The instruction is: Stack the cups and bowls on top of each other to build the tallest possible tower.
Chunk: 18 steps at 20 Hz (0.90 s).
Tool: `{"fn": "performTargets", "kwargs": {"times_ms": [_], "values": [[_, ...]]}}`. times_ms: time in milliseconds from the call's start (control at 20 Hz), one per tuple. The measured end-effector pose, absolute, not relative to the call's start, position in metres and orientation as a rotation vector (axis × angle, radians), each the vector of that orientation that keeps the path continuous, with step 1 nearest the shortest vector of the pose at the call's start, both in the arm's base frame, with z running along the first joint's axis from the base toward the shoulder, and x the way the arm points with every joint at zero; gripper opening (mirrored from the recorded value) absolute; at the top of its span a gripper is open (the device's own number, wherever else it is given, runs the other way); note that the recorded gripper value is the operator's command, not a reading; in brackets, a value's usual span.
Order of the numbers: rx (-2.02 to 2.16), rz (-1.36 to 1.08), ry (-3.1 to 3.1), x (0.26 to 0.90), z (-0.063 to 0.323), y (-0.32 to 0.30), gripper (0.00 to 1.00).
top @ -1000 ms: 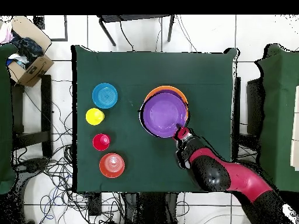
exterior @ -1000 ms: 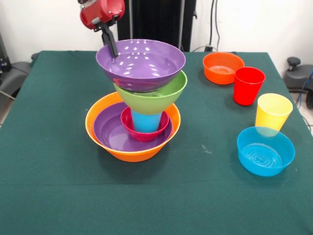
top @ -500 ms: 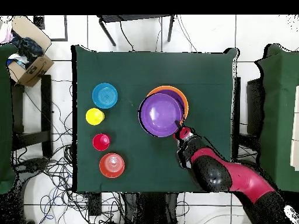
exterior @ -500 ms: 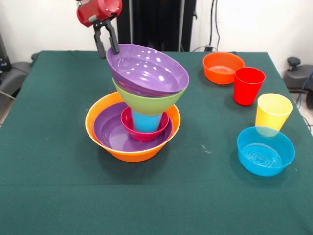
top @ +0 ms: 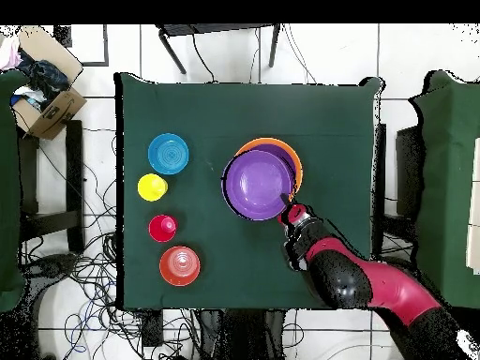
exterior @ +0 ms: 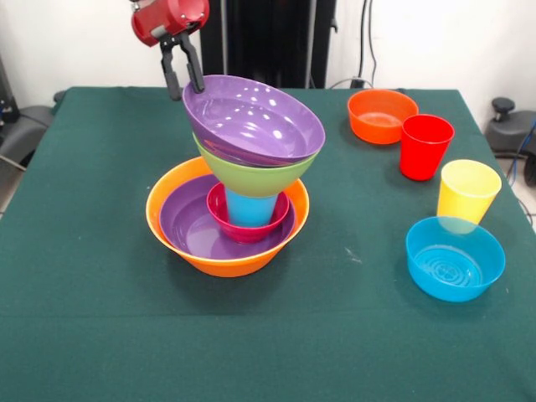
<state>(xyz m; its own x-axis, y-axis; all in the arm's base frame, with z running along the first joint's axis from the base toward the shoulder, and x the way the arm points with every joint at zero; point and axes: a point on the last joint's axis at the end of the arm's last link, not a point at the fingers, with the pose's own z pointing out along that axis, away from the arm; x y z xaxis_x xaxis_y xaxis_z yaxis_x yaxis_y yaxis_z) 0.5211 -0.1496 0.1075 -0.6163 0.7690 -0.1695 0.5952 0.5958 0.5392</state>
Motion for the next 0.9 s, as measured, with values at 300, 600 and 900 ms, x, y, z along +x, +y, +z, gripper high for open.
{"fn": "performTargets", "kwargs": {"times_ms": [300, 600, 900], "values": [[1.106, 0.643, 2.443, 0.52, 0.103, -0.146, 1.0], [1.127, 0.682, 2.45, 0.518, 0.095, -0.139, 1.0], [1.157, 0.729, 2.451, 0.514, 0.086, -0.134, 1.0]]}}
